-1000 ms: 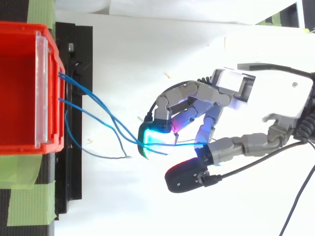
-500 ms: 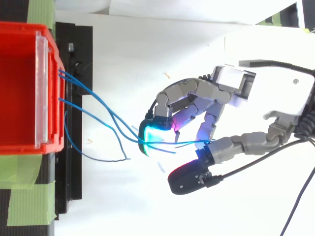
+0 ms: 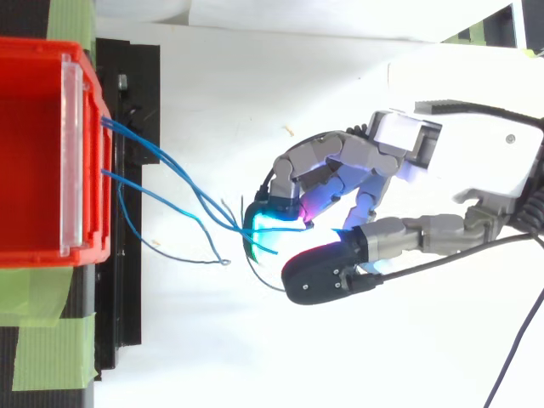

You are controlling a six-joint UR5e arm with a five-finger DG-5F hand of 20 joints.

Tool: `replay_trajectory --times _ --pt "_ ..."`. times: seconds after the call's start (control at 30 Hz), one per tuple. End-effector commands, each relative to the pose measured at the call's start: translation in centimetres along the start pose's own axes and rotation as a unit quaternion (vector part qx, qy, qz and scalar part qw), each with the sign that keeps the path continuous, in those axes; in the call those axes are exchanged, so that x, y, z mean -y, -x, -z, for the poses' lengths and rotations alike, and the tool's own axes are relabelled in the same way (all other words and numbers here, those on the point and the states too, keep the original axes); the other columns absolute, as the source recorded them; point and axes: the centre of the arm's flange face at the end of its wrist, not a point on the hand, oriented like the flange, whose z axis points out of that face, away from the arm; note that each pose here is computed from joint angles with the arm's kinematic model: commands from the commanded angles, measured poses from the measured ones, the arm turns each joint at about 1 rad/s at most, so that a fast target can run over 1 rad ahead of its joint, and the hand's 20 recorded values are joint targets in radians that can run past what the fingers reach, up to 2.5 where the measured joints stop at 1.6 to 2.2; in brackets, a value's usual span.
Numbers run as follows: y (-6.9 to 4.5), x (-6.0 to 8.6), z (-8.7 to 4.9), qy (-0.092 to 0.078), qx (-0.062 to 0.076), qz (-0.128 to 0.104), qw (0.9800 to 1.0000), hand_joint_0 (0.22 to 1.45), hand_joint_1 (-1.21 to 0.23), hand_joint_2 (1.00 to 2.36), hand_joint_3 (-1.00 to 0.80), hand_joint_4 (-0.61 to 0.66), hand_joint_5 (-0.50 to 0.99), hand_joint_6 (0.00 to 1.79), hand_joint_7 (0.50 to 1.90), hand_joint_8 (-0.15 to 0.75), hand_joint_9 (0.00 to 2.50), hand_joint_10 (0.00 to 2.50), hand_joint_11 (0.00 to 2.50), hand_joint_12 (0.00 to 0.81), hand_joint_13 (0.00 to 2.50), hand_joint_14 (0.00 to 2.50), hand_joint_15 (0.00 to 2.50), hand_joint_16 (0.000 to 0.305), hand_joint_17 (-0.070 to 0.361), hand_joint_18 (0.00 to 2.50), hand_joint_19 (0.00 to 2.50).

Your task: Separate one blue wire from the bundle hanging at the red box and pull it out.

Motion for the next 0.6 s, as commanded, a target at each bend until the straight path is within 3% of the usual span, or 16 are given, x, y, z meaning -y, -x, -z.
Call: replay_trajectory --times 0.0,0.27,0.57 --pt "0.00 0.01 0.00 0.000 0.000 0.002 1.0000 0.64 -0.51 1.00 -0.47 0.19 -0.20 0.75 1.03 0.349 0.92 0.02 0.71 0.325 1.47 0.02 1.32 0.052 0.118 0.53 0.37" --pt "0.00 0.01 0.00 0.000 0.000 0.002 1.0000 0.71 -0.74 1.01 -0.40 0.19 -0.21 0.77 0.99 0.347 0.90 0.02 0.76 0.326 1.46 0.02 1.33 0.052 0.118 0.54 0.35" --pt "0.01 -0.04 -0.01 0.000 0.000 0.002 1.0000 0.78 -0.83 1.01 -0.39 0.17 -0.23 0.80 0.99 0.321 0.88 0.02 0.81 0.319 1.45 0.02 1.34 0.051 0.114 0.53 0.37"
